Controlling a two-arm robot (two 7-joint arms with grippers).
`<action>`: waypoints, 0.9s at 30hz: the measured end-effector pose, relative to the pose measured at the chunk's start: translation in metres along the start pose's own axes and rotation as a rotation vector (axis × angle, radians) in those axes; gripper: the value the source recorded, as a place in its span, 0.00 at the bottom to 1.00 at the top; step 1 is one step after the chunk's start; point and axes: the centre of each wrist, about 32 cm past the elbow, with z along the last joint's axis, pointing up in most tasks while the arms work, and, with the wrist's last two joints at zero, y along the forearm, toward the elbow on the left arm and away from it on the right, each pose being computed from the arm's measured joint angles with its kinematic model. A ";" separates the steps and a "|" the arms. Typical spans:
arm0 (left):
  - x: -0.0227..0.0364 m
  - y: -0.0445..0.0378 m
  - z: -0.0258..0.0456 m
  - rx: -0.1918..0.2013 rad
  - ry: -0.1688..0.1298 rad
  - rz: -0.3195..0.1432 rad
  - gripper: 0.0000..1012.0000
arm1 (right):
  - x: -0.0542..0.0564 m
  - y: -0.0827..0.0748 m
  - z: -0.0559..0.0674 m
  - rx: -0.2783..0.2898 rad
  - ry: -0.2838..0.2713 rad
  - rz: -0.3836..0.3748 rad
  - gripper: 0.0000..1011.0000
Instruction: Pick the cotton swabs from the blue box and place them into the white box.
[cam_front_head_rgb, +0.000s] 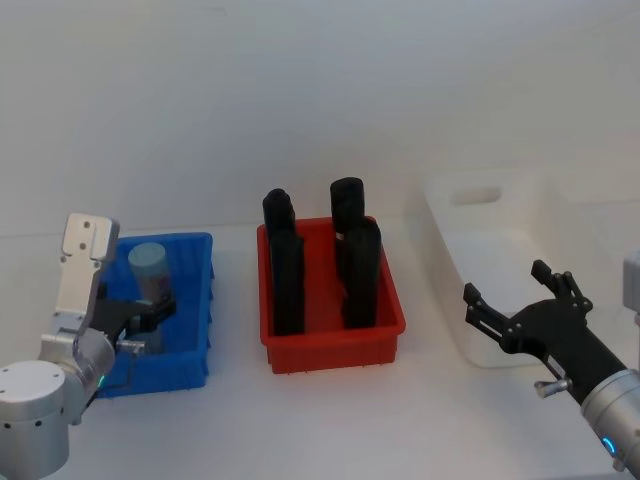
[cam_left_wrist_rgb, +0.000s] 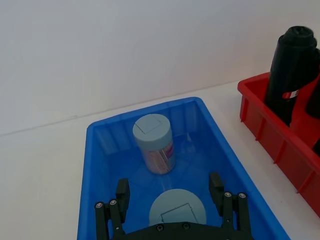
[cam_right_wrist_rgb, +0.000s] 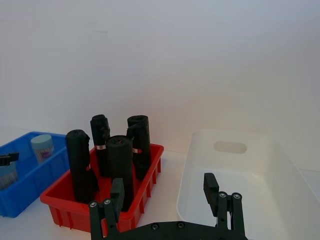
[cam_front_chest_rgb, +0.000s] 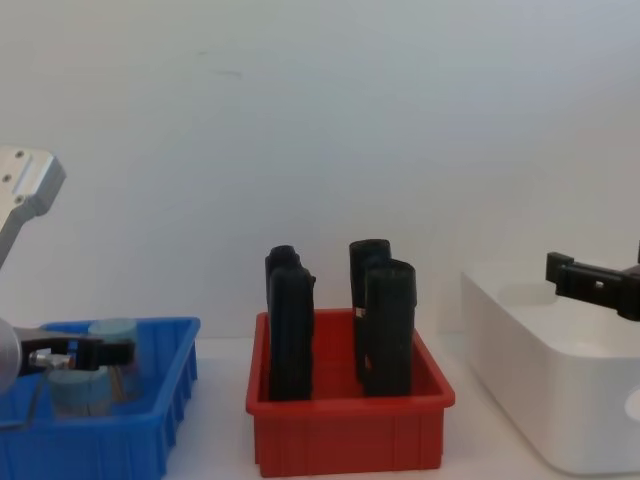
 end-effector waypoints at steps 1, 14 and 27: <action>0.0007 -0.0005 -0.0004 0.003 0.001 0.002 0.99 | 0.000 0.000 0.000 0.000 0.000 0.000 0.99; 0.0095 -0.0061 -0.0064 0.046 0.036 -0.002 0.99 | 0.000 0.000 0.000 0.000 0.000 0.000 0.99; 0.0141 -0.0085 -0.0118 0.062 0.080 -0.039 0.74 | 0.000 0.000 0.000 0.000 0.000 0.000 0.99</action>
